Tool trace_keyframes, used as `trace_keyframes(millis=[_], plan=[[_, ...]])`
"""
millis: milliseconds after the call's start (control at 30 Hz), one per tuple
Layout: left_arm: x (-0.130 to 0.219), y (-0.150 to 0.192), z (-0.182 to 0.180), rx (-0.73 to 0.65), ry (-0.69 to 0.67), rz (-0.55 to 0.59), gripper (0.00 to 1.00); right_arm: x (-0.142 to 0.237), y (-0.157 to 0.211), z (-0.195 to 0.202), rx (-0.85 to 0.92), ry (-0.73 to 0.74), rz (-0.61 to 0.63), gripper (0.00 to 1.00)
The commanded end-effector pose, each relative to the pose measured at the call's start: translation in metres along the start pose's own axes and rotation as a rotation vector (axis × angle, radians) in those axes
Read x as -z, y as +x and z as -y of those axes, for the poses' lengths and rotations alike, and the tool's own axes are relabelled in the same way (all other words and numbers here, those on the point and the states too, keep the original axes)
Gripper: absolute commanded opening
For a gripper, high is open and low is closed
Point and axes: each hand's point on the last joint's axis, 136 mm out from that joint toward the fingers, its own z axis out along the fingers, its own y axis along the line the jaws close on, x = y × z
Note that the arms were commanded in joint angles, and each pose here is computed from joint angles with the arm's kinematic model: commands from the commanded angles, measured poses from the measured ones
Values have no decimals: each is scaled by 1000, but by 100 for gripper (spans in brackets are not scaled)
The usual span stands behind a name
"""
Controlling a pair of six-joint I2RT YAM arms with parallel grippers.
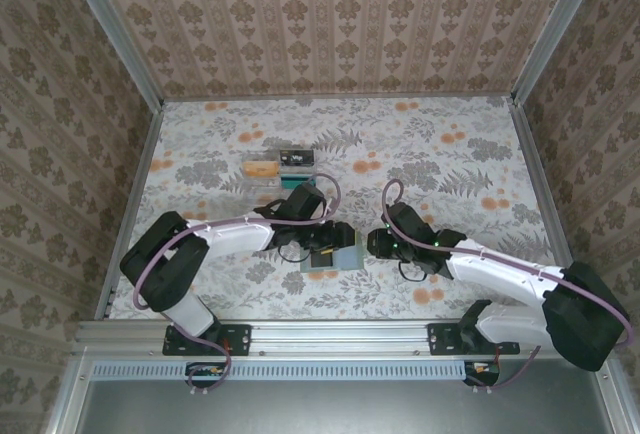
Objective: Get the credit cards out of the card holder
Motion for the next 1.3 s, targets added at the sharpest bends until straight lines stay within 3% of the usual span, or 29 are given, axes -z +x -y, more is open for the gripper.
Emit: trace_keyframes(millis=[0,200,333,367,767,1267], plan=[[12,-10,15,-45,28,39,61,-2,4,-3,-3,-12,-35,28],[49,-11,-18,-7,-62,123,41,-11,2,-42,0,-162,-87,27],[65,-3,-52,50,-130,144,4,-20,3,-67,6,-239,-133,25],[65,-2,-57,56,-140,143,0,-22,3,-72,6,-256,-142,23],[41,16,-93,110,-195,68,0,-67,19,-88,-63,-298,-276,22],[31,27,-106,142,-230,29,0,-80,35,-84,-90,-292,-337,19]])
